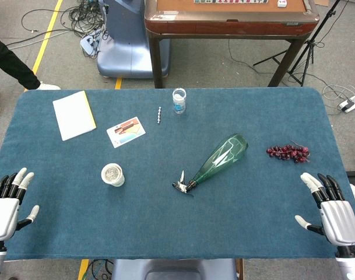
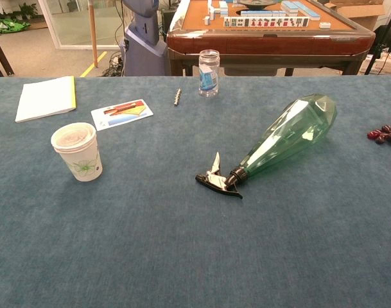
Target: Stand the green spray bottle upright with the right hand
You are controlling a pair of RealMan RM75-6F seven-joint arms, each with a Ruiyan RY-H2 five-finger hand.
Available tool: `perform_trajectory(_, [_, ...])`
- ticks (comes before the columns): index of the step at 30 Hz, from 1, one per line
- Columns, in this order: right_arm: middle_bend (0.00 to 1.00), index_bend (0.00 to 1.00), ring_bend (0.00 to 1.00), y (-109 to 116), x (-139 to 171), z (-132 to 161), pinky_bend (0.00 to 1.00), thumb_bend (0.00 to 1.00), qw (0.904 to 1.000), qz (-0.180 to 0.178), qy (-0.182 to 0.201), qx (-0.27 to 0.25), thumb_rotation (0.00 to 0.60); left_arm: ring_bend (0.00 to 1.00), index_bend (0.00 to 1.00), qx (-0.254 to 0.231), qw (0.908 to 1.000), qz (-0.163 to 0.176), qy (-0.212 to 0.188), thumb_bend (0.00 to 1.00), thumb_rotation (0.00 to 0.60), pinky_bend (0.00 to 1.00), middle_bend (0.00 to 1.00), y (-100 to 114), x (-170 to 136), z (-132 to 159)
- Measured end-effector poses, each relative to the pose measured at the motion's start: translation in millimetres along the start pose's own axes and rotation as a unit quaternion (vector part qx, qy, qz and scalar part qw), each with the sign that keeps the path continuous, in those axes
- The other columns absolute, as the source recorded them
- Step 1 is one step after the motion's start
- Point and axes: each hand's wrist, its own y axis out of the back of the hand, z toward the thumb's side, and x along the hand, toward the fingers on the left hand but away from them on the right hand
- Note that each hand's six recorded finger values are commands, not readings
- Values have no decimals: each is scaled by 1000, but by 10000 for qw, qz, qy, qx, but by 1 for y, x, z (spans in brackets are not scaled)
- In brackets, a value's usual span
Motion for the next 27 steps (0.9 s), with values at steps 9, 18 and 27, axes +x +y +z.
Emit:
perform_trajectory(9, [156, 132, 26, 2, 1, -2, 28, 78, 10000, -22, -4, -2, 600, 0, 59, 15, 10000, -21, -13, 350, 600, 0, 0, -1, 0, 1])
perform_trajectory(18, [156, 132, 26, 1, -1, 3, 28, 78, 9999, 26, 105, 48, 600, 0, 59, 9, 10000, -25, -5, 350, 600, 0, 0, -1, 0, 1])
perform_trajectory(27, [156, 132, 26, -3, -22, 29, 28, 79, 9963, 316, 677, 430, 600, 0, 59, -3, 10000, -34, 14, 350, 600, 0, 0, -2, -1, 0])
